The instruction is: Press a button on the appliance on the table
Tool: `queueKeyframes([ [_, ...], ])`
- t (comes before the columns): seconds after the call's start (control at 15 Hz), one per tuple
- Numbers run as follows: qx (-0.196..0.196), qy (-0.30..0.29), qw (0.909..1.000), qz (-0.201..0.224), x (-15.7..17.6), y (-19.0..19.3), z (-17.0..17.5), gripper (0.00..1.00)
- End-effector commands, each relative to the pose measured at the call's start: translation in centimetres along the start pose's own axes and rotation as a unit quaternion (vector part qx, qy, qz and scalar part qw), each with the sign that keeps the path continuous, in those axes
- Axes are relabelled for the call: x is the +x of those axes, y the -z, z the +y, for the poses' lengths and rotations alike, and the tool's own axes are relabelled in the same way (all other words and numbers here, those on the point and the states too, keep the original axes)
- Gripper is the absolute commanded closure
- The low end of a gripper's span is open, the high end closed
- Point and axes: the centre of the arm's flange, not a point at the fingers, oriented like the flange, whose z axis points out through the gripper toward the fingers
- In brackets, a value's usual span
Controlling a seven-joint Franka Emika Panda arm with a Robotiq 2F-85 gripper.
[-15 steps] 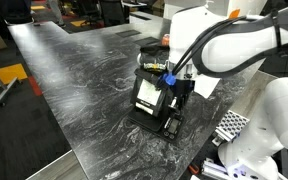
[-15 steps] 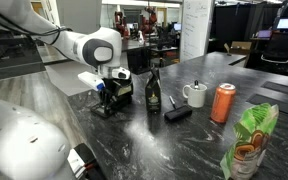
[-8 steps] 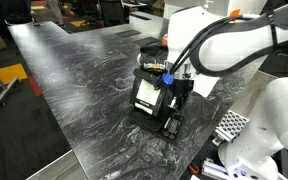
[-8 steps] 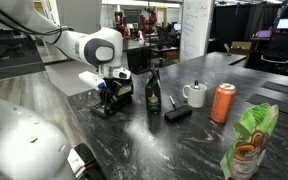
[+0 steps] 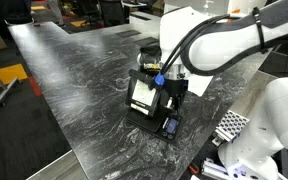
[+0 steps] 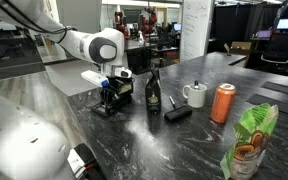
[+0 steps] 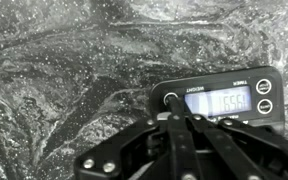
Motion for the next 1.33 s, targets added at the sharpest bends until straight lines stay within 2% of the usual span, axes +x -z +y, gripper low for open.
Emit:
queueKeyframes([
  [0.0,0.015,0.012,0.9988,-0.046,4.6,-4.0,0.4,1.0],
  [0.27,0.024,0.006,0.9973,-0.068,5.2,-4.0,0.8,1.0],
  [0.47,0.014,0.006,0.9978,-0.065,3.7,-2.6,0.0,1.0],
  [0.73,-0.013,0.009,0.9993,-0.035,0.7,-0.9,-1.0,1.0],
  [1.27,-0.038,0.0,0.9984,0.04,-4.0,1.0,-1.6,1.0],
])
